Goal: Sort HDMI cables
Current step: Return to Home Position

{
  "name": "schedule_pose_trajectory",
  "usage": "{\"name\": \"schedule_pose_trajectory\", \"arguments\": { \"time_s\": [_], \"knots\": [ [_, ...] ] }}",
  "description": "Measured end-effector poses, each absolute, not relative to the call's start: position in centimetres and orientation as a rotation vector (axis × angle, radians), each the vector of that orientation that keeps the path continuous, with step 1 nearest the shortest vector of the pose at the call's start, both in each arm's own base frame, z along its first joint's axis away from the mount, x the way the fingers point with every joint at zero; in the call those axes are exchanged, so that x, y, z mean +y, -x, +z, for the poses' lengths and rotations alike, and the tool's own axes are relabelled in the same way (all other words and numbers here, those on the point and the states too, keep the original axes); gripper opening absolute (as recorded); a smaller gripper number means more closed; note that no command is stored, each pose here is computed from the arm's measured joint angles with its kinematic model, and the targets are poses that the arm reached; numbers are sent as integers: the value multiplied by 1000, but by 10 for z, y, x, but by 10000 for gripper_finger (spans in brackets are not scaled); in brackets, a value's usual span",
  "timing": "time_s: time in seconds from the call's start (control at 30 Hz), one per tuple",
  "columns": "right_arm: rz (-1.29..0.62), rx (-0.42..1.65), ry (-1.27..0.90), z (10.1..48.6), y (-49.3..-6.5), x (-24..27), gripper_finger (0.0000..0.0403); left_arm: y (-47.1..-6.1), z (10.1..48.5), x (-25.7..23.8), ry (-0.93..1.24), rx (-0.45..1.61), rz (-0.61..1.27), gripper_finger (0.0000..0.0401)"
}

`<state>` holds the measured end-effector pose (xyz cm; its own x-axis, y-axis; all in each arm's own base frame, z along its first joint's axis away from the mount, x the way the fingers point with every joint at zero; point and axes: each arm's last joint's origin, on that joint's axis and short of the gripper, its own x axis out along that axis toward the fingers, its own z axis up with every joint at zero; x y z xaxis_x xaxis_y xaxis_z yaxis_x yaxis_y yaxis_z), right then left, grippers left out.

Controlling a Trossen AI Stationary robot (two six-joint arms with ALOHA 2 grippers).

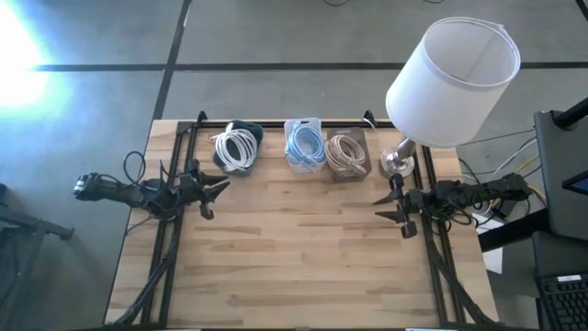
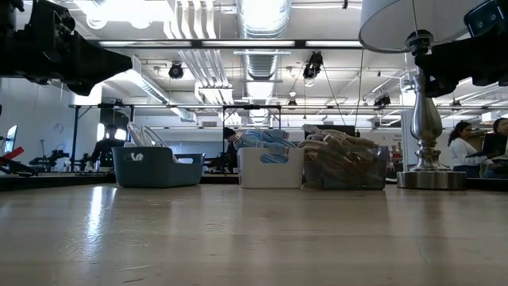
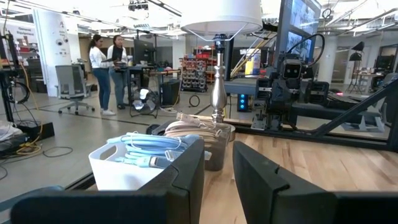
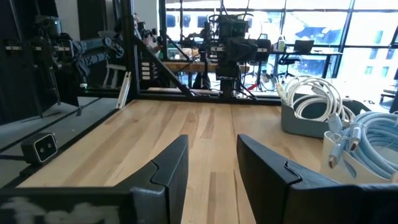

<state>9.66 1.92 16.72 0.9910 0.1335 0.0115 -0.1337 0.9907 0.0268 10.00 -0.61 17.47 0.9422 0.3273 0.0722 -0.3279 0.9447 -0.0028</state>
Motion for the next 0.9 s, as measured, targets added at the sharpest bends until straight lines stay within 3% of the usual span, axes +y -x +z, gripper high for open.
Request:
{"name": "schedule_pose_trajectory", "arguments": {
  "time_s": [0.5, 0.9],
  "knots": [
    [134, -10, -28, 167, -97, 19, 114, -100, 175, -6, -9, -72, 334, 87],
    [134, -10, -28, 167, -97, 19, 127, -100, 175, -6, -9, -72, 334, 87]
  ]
}}
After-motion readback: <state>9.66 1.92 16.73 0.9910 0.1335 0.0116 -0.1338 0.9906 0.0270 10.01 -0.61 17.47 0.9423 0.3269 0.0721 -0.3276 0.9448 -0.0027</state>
